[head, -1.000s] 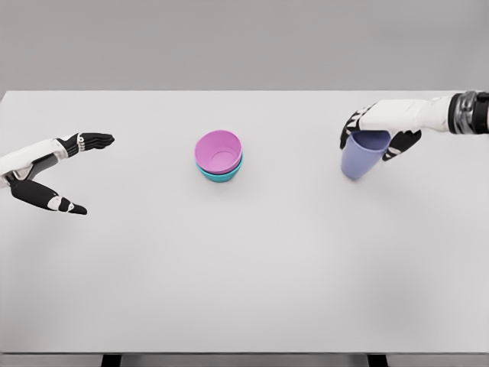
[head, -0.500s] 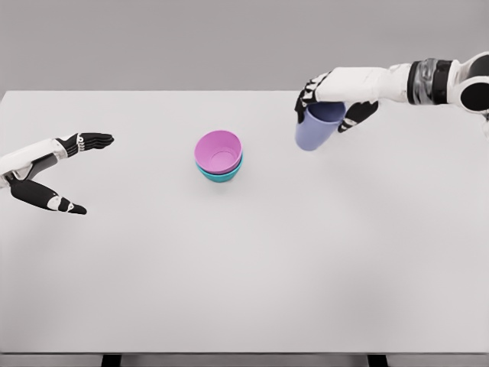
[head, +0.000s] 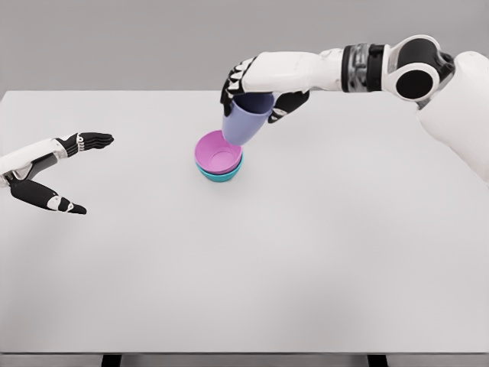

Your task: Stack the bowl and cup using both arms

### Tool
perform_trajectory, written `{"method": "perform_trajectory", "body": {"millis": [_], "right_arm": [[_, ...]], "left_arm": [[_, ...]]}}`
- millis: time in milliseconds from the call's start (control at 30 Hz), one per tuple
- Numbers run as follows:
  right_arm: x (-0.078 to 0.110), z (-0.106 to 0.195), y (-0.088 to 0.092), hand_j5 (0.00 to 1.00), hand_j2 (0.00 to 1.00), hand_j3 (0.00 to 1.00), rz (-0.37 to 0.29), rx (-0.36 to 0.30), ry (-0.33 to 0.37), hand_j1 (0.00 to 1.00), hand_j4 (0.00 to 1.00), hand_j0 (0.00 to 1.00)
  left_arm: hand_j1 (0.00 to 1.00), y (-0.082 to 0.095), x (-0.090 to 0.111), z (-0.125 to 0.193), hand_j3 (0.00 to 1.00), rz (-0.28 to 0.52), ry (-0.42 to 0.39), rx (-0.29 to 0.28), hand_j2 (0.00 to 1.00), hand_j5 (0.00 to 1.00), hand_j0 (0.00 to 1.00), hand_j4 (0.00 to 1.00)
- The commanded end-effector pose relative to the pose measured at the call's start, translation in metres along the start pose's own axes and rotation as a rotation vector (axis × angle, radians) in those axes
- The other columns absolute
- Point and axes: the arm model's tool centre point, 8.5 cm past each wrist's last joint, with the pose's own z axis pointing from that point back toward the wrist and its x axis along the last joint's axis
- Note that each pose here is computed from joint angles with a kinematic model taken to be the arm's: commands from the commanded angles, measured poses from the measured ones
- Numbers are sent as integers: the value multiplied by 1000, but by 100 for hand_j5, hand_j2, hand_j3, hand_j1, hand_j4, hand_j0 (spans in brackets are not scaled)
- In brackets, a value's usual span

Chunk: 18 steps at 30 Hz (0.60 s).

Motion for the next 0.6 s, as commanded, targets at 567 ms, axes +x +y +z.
{"method": "perform_trajectory", "body": {"millis": [567], "right_arm": [[4,-47,16,60,60,60,-68,32,-38,60,60,60]], "left_arm": [[100,1,1,0,100,6,-3,4,100,100,100,100]]}}
